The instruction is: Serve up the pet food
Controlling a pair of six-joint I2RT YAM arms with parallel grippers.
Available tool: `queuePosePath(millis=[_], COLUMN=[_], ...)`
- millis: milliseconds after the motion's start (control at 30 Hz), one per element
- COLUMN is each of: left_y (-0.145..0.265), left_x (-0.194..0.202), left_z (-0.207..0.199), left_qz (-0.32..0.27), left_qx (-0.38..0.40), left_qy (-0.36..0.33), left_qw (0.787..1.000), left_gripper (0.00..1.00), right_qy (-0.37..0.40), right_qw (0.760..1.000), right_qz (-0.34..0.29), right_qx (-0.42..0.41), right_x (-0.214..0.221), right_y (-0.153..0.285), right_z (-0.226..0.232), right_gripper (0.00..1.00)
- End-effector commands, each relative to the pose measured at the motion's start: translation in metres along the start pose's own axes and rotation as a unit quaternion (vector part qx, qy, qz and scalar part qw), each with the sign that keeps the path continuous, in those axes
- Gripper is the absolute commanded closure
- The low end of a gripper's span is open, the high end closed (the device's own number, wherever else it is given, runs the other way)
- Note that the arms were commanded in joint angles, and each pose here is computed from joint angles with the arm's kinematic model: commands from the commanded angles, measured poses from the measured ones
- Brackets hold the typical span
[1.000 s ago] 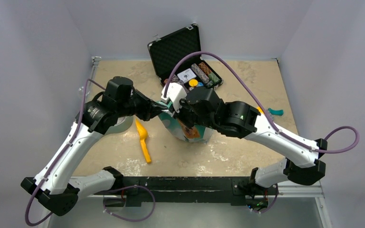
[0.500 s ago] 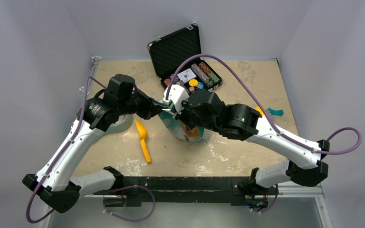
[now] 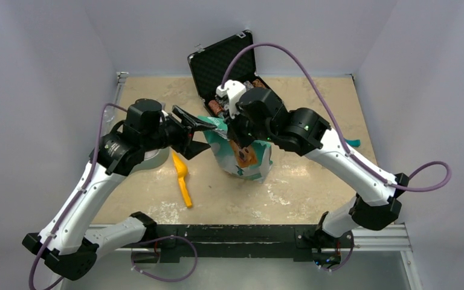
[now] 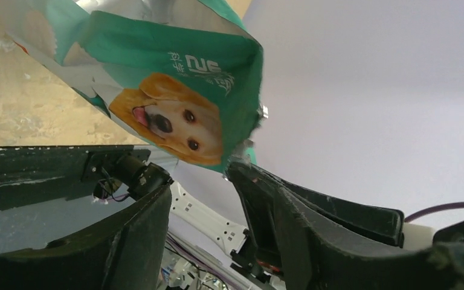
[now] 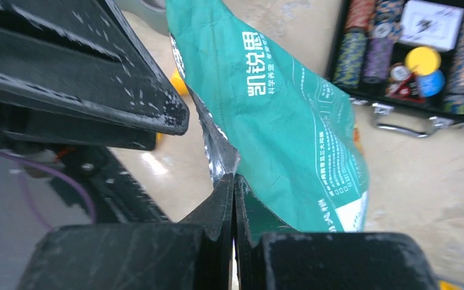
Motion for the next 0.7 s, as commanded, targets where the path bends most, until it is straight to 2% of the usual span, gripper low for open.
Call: queuePosePath(millis=[0, 100, 133, 267, 333, 433, 600, 667], left_y=[-0.012, -0.014, -0.013, -0.01, -0.01, -0.009, -0.009, -0.006], left_x=[0.001, 0.001, 0.002, 0.009, 0.013, 0.02, 0.024, 0.025], left_z=[-0.006, -0.016, -0.02, -0.029, -0.029, -0.029, -0.024, -0.019], left_qz=[0.031, 0.029, 0.03, 0.041, 0.054, 0.069, 0.075, 0.074], left_qx=[0.023, 0.049, 0.062, 0.118, 0.154, 0.21, 0.2, 0.176], left_qy=[0.007, -0.012, -0.025, -0.072, -0.089, -0.1, -0.111, -0.102], left_qw=[0.999, 0.998, 0.997, 0.99, 0.983, 0.97, 0.971, 0.976], left_gripper=[0.33, 0.34, 0.38, 0.43, 0.42, 0.34, 0.28, 0.36], right_qy=[-0.148, -0.204, -0.217, -0.251, -0.265, -0.28, -0.283, -0.282], right_qw=[0.985, 0.969, 0.965, 0.955, 0.95, 0.945, 0.946, 0.947], right_qz=[-0.006, -0.009, -0.01, -0.009, -0.005, -0.001, -0.002, -0.003], right_qx=[-0.082, -0.135, -0.147, -0.161, -0.163, -0.167, -0.16, -0.155], right_x=[-0.001, -0.001, -0.003, -0.009, -0.01, -0.01, -0.012, -0.012], right_y=[0.024, 0.033, 0.036, 0.039, 0.037, 0.034, 0.033, 0.031], right_z=[-0.004, -0.009, -0.009, -0.013, -0.015, -0.018, -0.021, -0.022], right_gripper=[1.0, 1.0, 1.0, 1.0, 1.0, 1.0, 1.0, 1.0])
Point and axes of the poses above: each gripper's point midway between its finger pads, its own y axis back along the fingers, its own z axis along the line the jaws close on, x = y × z, the point moved 9 cm from there along y, back along the fingers, and after that the axes turned 2 degrees about y, right-handed, at the moved point
